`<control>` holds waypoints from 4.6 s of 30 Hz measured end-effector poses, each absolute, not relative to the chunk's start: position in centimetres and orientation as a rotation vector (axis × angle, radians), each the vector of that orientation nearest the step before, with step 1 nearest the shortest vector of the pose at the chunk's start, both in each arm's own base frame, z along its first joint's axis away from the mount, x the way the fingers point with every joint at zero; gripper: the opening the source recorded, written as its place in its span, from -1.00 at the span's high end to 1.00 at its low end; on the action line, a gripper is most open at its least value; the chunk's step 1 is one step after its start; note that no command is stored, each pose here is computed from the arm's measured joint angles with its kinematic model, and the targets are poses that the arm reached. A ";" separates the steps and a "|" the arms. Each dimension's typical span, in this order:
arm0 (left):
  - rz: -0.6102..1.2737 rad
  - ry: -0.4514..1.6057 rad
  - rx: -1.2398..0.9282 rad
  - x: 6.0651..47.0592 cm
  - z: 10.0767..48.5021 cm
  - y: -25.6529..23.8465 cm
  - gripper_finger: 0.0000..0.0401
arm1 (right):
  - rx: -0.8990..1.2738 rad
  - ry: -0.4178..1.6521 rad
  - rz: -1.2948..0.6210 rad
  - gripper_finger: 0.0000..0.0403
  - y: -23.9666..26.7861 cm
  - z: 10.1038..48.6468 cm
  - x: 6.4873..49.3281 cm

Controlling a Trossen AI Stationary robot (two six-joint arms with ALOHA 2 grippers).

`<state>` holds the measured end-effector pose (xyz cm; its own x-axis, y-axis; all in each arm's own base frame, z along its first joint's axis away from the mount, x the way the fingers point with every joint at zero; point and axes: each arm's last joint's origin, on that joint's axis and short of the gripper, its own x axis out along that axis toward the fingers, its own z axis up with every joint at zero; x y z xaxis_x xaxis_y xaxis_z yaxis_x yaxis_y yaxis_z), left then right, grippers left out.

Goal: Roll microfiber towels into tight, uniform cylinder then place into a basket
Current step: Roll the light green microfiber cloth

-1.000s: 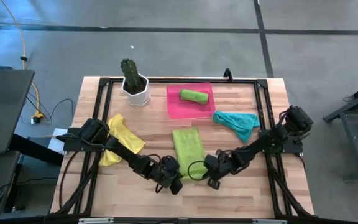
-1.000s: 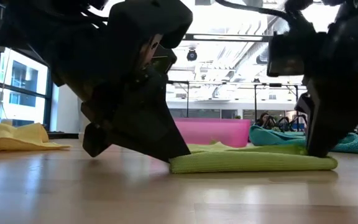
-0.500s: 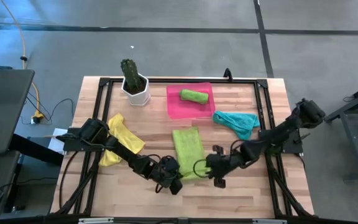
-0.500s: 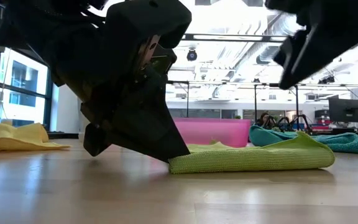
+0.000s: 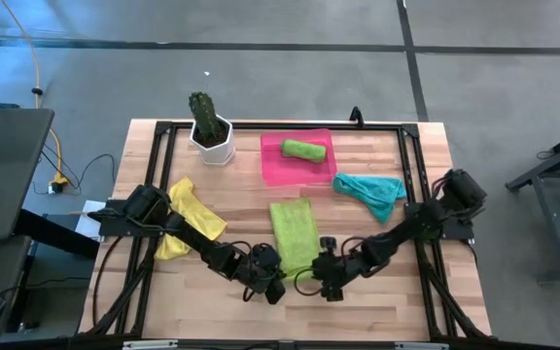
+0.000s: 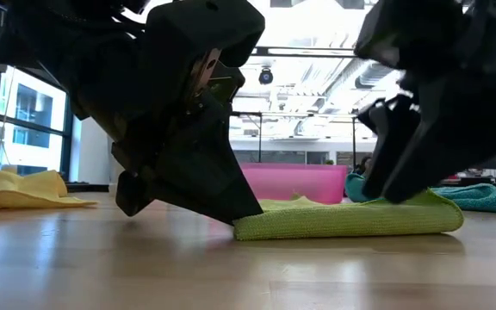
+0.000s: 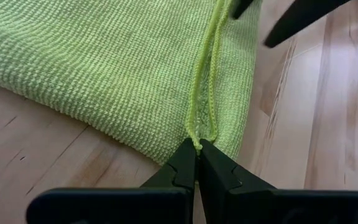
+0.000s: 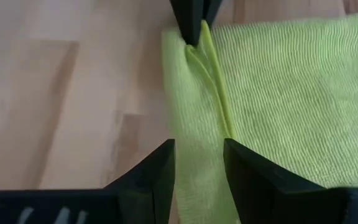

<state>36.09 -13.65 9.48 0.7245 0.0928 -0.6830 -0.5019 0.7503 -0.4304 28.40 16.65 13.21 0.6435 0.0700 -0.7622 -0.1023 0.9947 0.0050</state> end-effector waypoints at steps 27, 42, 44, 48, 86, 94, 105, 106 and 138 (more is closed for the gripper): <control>0.080 0.701 -0.215 36.3 10.6 -14.1 0.35 | -0.051 0.943 0.062 0.36 16.7 11.0 28.4; -0.041 0.606 0.133 35.7 13.9 -15.3 0.15 | -0.045 0.950 0.062 0.36 16.5 10.9 28.5; -0.042 0.615 0.138 35.7 13.3 -15.4 0.15 | -0.046 0.952 0.064 0.36 16.4 10.9 28.5; -0.041 0.654 0.152 35.8 11.8 -15.4 0.15 | -0.042 0.948 0.060 0.36 16.2 10.9 28.7; 0.128 0.781 -0.129 36.0 9.8 -13.2 0.93 | -0.074 0.882 0.065 0.36 15.7 13.6 28.2; 0.127 0.790 -0.128 36.0 9.8 -13.2 0.96 | -0.143 0.864 0.117 0.36 15.9 15.8 27.2; 0.123 0.795 -0.130 36.0 9.7 -13.1 0.95 | -0.334 0.951 0.108 0.36 17.1 11.6 27.2; 0.118 0.797 -0.133 36.0 9.7 -13.1 0.95 | -0.345 0.950 0.098 0.36 17.1 11.4 27.2; 0.019 0.846 -0.308 35.6 10.7 -13.5 0.95 | 0.404 1.052 0.232 1.00 11.0 14.3 30.2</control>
<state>35.62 -13.53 10.70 0.6654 -0.1048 -0.7391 -0.1384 0.9556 -0.2602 30.19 10.97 14.29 0.4814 0.3739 -0.7928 0.0062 0.9030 0.4296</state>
